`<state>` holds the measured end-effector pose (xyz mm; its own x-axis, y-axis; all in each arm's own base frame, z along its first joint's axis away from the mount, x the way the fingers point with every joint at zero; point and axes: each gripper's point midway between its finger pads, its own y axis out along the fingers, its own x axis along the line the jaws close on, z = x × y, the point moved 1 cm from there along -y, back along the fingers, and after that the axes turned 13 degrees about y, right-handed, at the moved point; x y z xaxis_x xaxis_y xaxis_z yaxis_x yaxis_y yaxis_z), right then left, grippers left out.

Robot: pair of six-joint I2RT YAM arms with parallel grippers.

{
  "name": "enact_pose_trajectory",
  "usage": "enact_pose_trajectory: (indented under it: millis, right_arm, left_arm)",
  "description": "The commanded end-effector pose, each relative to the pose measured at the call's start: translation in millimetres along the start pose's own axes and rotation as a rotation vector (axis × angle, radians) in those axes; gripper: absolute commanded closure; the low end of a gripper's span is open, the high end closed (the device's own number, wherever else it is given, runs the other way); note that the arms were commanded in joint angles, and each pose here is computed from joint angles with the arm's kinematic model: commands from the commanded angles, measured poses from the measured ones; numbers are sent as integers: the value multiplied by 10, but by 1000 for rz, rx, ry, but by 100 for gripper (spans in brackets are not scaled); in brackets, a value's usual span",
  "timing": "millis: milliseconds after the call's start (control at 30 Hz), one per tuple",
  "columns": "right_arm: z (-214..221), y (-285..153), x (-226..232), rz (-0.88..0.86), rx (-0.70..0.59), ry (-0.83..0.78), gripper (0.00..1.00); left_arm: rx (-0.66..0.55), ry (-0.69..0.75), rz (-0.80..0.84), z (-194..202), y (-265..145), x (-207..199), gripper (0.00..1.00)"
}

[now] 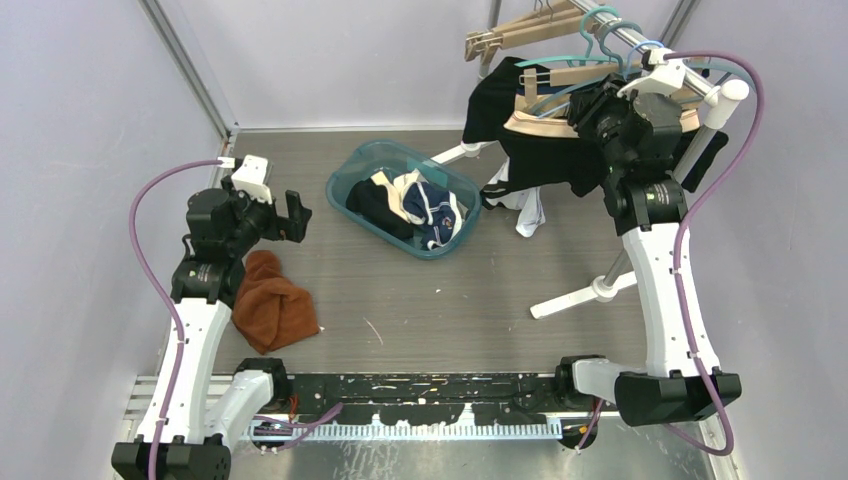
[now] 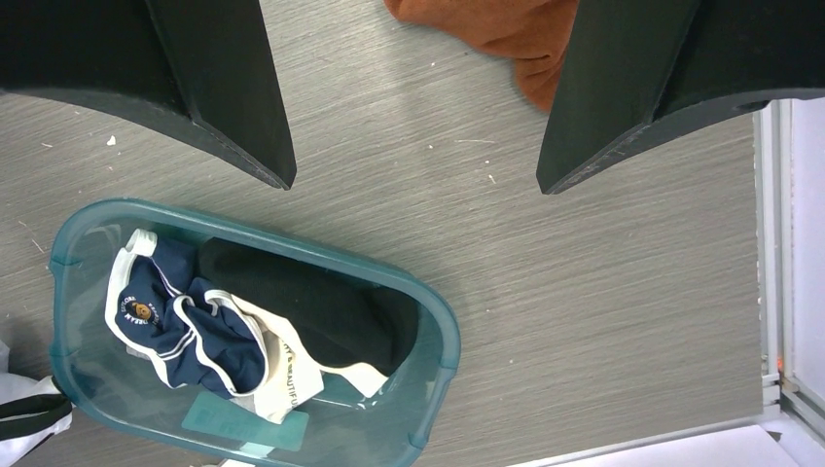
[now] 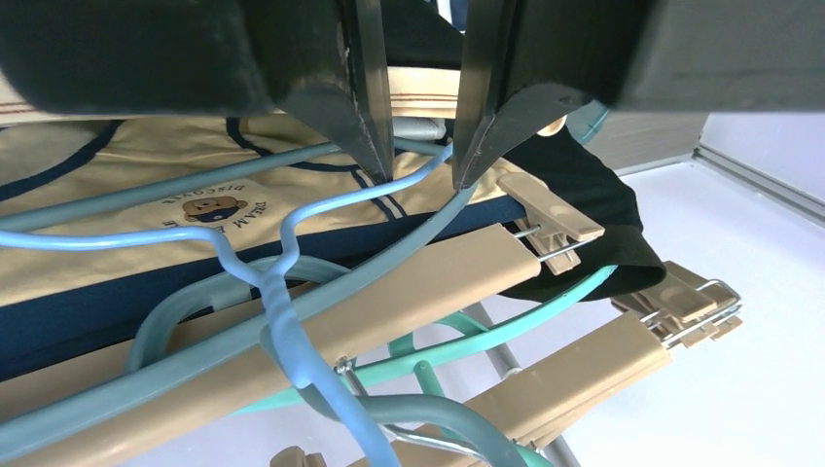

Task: Remove the underwear clipped to the hanger
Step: Pick up the hanger from the clothesline.

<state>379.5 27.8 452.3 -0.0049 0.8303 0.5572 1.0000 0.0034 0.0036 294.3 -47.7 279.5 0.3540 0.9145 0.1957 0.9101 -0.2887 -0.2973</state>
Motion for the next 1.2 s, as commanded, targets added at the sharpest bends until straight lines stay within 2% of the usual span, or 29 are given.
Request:
enact_pose_trajectory:
  millis: [0, 500, 900, 1167]
  right_arm:
    - [-198, 37, 214, -72, -61, 40, 67]
    - [-287, -136, 283, -95, -77, 47, 85]
    - [-333, -325, 438, -161, -50, 47, 93]
    - [-193, -490, 469, -206, 15, 11, 94]
  left_arm:
    - [-72, 27, -1, -165, -27, 5, 2]
    - [-75, 29, 3, -161, -36, -7, 2]
    - [-74, 33, 6, -155, -42, -14, 2]
    - [-71, 32, 16, -142, -25, -27, 2]
